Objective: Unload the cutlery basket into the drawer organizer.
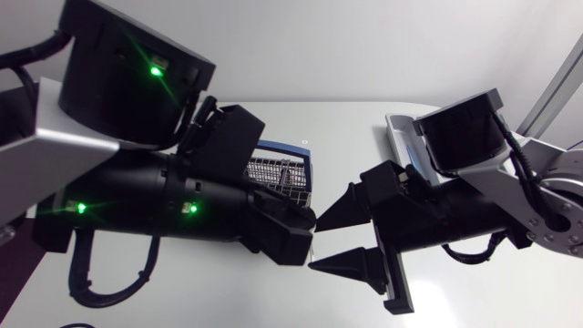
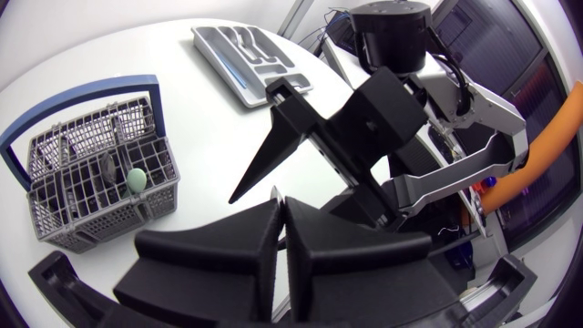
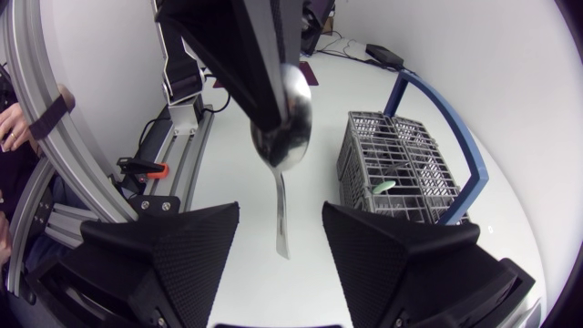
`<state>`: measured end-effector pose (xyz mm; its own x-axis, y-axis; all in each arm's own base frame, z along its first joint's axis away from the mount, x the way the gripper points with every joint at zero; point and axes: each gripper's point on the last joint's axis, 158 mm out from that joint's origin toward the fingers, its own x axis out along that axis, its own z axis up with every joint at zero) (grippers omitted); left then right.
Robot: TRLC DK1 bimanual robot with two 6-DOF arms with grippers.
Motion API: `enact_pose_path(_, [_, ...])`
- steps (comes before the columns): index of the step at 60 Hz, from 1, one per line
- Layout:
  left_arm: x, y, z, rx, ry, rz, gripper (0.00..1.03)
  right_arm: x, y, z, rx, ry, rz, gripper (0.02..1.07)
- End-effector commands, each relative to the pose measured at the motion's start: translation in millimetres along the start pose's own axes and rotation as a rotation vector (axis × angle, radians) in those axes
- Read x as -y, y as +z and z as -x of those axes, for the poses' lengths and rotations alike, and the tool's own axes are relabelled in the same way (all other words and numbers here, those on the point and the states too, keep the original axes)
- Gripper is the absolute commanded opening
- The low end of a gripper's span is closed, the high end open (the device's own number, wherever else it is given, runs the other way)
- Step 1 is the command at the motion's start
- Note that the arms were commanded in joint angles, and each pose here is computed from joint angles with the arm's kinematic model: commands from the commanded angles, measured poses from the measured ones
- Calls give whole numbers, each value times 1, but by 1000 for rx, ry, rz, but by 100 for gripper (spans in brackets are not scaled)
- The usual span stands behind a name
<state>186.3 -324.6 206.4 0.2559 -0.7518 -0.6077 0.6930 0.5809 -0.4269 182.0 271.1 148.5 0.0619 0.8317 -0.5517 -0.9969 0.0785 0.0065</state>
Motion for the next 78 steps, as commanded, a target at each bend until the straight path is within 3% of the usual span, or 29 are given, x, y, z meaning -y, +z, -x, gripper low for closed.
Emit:
enact_pose_path(1, [6, 6, -5, 8, -8, 13, 4, 2, 8, 1, 23, 10, -4, 55])
enact_pose_path(14, [6, 9, -9, 9, -2, 14, 4, -2, -1, 1, 18, 29, 0, 38])
enact_pose_path(31, [7, 14, -9, 18, -1, 11, 4, -4, -13, -8, -6, 59, -11, 8])
enact_pose_path(34, [8, 17, -8, 26, -3, 10, 5, -3, -15, -8, -11, 60, -18, 8])
enact_pose_path(36, [8, 18, -7, 30, -2, 11, 8, -3, -15, -8, -13, 60, -21, 8])
enact_pose_path(41, [7, 21, -4, 40, -2, 12, 32, -3, -16, -7, -17, 62, -30, 8])
enact_pose_path(46, [7, 21, -2, 43, 1, 14, 49, -4, -18, -7, -23, 65, -37, 8])
enact_pose_path(53, [0, 28, 3, 54, 24, 39, 99, -3, -22, -6, -40, 59, -55, 8])
enact_pose_path(57, [-8, 39, 10, 75, 46, 79, 99, 0, -27, -3, -51, 44, -71, 8])
enact_pose_path(65, [-47, 52, 13, 136, 228, 157, 99, 13, -39, 13, -85, -30, -103, 8])
enact_pose_path(78, [-83, 30, 8, 87, 401, 320, 99, 38, -71, 40, -185, -179, -120, 8])
